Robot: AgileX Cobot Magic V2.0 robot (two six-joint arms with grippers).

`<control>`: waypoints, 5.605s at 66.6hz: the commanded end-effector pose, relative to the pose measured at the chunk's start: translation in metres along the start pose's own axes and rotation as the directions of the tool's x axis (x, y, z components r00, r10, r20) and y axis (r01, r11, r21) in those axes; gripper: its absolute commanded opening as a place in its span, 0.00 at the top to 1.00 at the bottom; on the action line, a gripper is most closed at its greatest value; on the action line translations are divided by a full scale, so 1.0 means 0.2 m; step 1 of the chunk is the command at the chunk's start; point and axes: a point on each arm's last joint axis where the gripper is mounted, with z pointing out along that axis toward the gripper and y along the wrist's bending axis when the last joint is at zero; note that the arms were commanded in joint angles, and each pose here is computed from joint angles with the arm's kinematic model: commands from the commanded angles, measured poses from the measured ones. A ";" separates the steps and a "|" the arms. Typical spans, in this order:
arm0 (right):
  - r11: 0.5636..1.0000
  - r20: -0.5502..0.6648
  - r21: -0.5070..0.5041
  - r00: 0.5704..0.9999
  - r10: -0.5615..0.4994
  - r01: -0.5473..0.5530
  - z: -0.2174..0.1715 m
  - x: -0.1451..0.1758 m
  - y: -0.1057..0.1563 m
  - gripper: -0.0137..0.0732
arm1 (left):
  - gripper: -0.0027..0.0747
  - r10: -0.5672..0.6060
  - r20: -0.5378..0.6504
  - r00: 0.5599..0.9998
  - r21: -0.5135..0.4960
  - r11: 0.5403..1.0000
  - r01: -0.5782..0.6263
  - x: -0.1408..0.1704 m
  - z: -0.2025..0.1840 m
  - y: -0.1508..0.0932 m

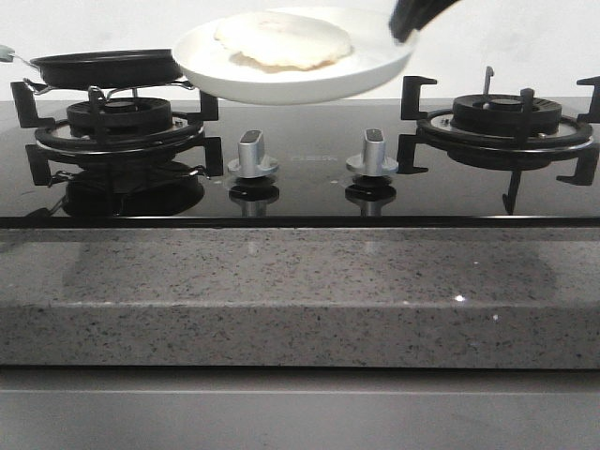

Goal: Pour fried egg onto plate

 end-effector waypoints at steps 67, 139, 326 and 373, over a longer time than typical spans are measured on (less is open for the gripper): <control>0.983 -0.052 0.013 0.982 0.183 -0.183 0.29 -0.28 -0.19 0.54 | 0.44 -0.003 0.082 0.997 0.009 1.000 0.002 -0.04 -0.03 -0.01; 0.990 0.143 0.104 0.984 -0.107 0.093 -0.61 0.21 0.12 0.53 | 0.44 -0.003 0.082 0.997 0.009 1.000 0.002 -0.04 -0.03 -0.01; 0.973 0.190 0.193 0.968 -0.167 0.130 -0.93 1.34 -0.20 0.97 | 0.99 -0.001 0.175 0.985 -0.036 0.999 0.007 0.03 -0.05 0.03; 0.973 0.190 0.193 0.968 -0.167 0.130 -0.93 1.34 -0.20 0.97 | 0.99 -0.083 0.771 0.632 -0.015 0.989 0.149 0.72 0.31 0.09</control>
